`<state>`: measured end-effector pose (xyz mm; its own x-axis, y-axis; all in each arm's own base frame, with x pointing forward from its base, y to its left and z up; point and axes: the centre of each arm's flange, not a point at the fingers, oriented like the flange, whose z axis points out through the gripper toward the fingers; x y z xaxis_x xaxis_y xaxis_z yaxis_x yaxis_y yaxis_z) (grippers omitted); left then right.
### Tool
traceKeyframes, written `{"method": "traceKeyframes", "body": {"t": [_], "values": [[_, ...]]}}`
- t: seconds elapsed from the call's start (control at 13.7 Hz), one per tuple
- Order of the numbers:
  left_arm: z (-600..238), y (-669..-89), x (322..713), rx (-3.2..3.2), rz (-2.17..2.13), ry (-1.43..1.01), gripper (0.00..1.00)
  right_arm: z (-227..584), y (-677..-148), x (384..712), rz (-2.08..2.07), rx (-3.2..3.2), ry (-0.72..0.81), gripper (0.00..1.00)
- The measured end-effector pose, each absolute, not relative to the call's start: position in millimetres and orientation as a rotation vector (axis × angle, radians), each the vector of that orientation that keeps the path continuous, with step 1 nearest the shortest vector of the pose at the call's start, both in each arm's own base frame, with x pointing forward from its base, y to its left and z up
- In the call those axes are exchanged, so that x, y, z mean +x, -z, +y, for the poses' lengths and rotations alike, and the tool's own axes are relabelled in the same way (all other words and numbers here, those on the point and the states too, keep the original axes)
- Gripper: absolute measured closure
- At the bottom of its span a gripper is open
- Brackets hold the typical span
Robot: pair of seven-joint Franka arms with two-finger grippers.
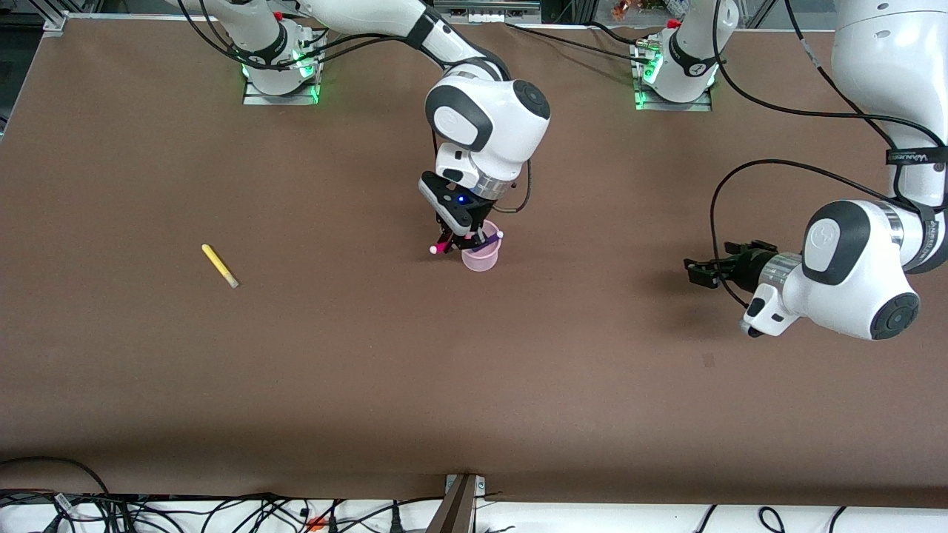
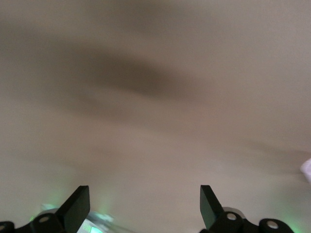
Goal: Organize pens into pink holder with both arms
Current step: 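Lower the pink pen over the cup while the left gripper withdraws, then open the right gripper to release the pink pen into the cup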
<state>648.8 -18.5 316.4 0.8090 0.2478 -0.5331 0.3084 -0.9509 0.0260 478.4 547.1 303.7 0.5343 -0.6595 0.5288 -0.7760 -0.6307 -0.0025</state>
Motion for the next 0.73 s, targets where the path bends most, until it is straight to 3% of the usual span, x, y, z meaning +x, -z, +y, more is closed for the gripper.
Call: {"method": "traceKeyframes", "body": {"t": [0.37, 0.73], "values": [[6, -385, 678, 3.103, 0.077, 0.568, 0.00, 551, -293, 474, -1.197, 2.530, -0.744, 0.82], [10, -509, 680, 3.173, -0.016, 0.223, 0.00, 559, -298, 469, -1.181, 2.542, -0.772, 0.82]]}}
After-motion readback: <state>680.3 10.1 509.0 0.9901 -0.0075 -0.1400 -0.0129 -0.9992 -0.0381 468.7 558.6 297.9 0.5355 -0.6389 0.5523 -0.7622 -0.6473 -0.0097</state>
